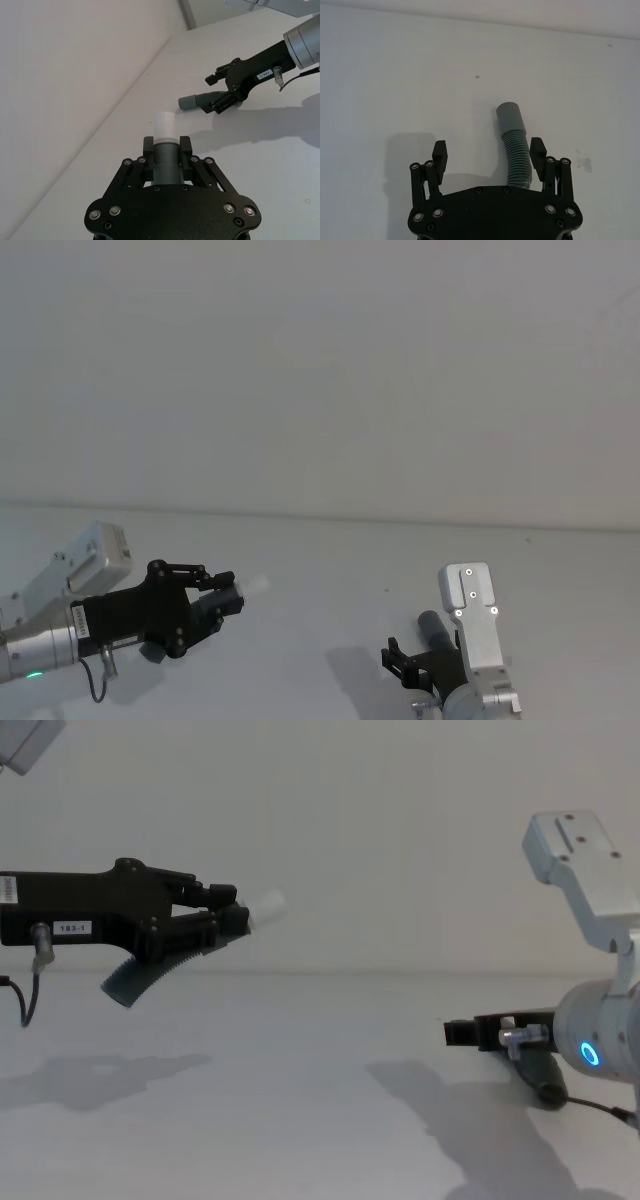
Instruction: Use both hands to pick up one end of the pipe from the table, align the ends, and insert them.
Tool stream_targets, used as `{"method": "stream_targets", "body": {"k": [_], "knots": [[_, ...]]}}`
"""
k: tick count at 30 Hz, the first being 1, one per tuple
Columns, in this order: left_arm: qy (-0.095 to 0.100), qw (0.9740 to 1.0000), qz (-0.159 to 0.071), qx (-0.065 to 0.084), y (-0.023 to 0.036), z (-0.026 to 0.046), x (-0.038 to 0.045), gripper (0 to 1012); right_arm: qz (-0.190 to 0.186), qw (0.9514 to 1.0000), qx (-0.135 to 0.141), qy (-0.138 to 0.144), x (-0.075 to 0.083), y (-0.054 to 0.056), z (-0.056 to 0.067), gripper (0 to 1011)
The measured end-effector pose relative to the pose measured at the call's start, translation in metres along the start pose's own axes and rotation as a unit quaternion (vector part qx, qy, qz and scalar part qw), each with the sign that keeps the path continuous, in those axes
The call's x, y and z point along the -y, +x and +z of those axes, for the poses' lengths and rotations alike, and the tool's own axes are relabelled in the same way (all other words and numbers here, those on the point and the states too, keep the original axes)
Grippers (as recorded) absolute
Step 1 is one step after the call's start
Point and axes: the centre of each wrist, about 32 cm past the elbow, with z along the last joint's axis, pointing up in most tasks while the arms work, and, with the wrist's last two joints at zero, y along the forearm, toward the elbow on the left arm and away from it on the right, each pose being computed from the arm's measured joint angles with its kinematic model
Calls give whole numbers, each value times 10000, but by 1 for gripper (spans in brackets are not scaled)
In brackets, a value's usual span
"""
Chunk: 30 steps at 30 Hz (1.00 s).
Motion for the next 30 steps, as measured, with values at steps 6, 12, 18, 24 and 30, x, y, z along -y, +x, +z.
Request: {"method": "stream_targets", "body": {"k": [6, 12, 18, 24, 30], "knots": [[0, 10000, 0, 0, 0, 0, 0, 274, -11, 10000, -10, 20, -7, 5, -14, 1003], [0, 10000, 0, 0, 0, 0, 0, 274, -33, 10000, -15, 12, -6, 38, -10, 1003], [0, 10000, 0, 0, 0, 0, 0, 274, -50, 10000, -16, 0, -3, 60, -6, 1003], [0, 10000, 0, 0, 0, 0, 0, 274, -59, 10000, -17, -11, -3, 69, -5, 1003], [0, 10000, 0, 0, 0, 0, 0, 274, -68, 9999, -37, -100, -20, 81, 28, 1003]]}}
